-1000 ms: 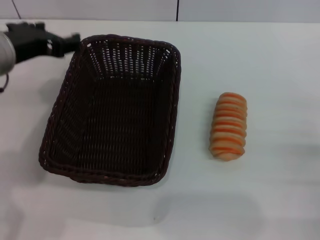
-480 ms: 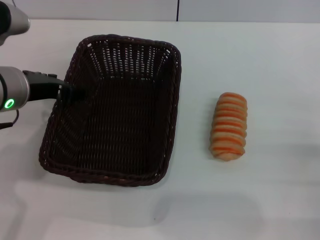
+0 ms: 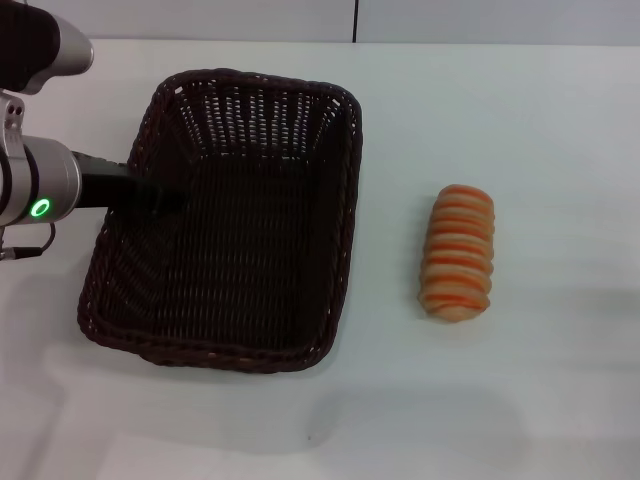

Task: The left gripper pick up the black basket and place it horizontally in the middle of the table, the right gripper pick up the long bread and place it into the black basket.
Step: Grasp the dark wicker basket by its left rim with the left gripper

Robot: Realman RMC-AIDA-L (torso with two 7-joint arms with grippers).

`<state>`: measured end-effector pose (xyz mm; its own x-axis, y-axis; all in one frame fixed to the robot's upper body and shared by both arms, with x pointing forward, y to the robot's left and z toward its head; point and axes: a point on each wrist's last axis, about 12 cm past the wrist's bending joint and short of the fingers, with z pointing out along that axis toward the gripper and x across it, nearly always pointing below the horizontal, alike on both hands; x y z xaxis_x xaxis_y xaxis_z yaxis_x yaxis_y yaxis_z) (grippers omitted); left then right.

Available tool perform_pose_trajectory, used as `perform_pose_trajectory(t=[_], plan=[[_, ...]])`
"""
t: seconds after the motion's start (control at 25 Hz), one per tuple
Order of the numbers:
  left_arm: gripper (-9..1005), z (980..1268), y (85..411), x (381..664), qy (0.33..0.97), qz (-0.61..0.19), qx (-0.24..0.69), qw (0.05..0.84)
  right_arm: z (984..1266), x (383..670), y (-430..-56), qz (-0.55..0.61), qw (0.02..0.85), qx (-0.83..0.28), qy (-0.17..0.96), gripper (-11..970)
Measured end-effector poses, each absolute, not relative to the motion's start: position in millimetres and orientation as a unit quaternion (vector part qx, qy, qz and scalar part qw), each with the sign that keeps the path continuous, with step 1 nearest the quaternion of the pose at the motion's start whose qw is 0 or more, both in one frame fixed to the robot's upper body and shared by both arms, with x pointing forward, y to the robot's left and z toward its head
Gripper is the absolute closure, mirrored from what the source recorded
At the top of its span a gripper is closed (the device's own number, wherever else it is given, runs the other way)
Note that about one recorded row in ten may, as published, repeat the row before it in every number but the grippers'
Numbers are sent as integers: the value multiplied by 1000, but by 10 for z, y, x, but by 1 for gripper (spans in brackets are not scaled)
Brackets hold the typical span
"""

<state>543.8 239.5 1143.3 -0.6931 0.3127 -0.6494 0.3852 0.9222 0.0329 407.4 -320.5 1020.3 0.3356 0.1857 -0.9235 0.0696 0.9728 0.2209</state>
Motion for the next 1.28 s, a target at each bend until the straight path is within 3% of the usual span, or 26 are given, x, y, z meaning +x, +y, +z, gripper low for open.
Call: perform_pose_trajectory(t=[0.52,0.76,1.28], plan=[[576,11476,2387,5506,916,-40,208,341,10218,4105,-3199,39,812,108,572,126],[714,11619,2346,5669,896,-49,300,325,10229,4099,-3204,38,815,106,568,125],[769,11968,2402,6047,803,-234,461,296,10246,4056,-3197,39,821,104,560,125]])
